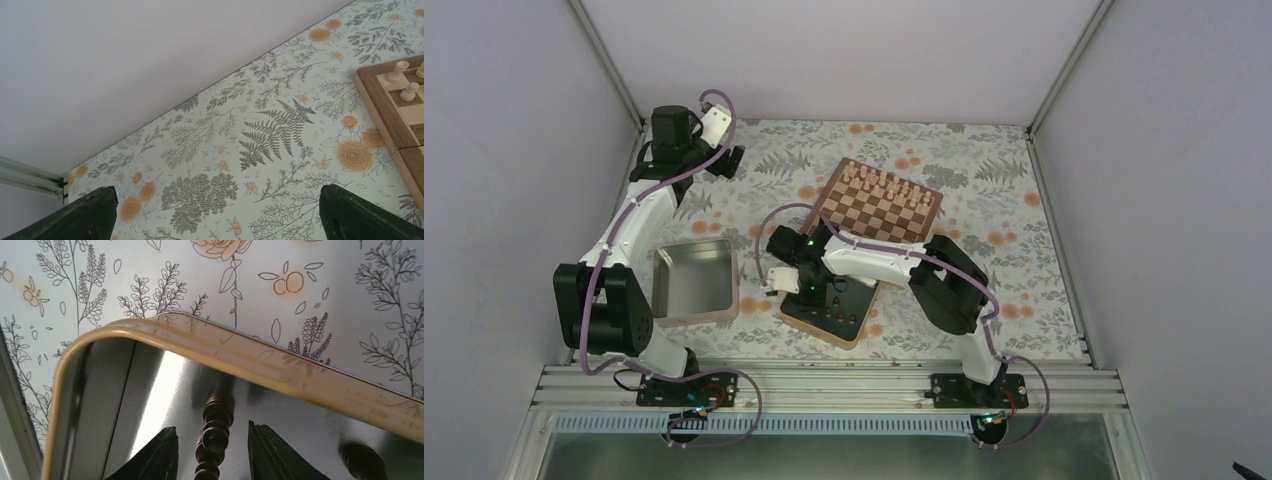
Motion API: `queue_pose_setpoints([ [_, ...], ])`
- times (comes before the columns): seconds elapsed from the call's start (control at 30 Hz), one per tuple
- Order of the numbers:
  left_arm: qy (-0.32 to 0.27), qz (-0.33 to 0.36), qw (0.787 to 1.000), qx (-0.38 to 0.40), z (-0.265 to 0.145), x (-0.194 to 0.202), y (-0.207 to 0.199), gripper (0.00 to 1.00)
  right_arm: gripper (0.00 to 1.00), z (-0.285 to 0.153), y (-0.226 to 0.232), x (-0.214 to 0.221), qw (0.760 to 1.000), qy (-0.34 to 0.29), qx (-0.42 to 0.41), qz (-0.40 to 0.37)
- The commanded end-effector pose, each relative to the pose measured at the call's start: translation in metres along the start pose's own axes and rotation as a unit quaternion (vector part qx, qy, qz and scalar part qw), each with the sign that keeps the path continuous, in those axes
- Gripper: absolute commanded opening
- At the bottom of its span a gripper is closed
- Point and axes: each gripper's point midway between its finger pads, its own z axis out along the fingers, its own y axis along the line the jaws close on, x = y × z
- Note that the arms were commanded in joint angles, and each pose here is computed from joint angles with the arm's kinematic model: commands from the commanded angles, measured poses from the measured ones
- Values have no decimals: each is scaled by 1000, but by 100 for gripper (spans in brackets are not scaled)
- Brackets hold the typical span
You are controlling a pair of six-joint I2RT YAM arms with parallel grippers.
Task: Set up the chess pieces on the board
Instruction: Pick up the chess piece from the storage box.
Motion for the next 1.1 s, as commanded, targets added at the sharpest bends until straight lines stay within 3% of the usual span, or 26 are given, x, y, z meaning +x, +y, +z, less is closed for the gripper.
queue_pose_setpoints([
  [0.0, -9, 0, 1000, -4, -1, -8, 2, 100, 36, 10, 4, -3, 1000, -4, -7, -15],
  [0.43, -9, 1, 1000, -5, -1, -7, 2, 100, 12, 4, 2, -6, 1000, -8, 3, -16],
  [1.07, -13, 1, 1000, -6, -4, -11, 3, 100, 9, -46, -23, -11, 998, -19, 63, -6],
])
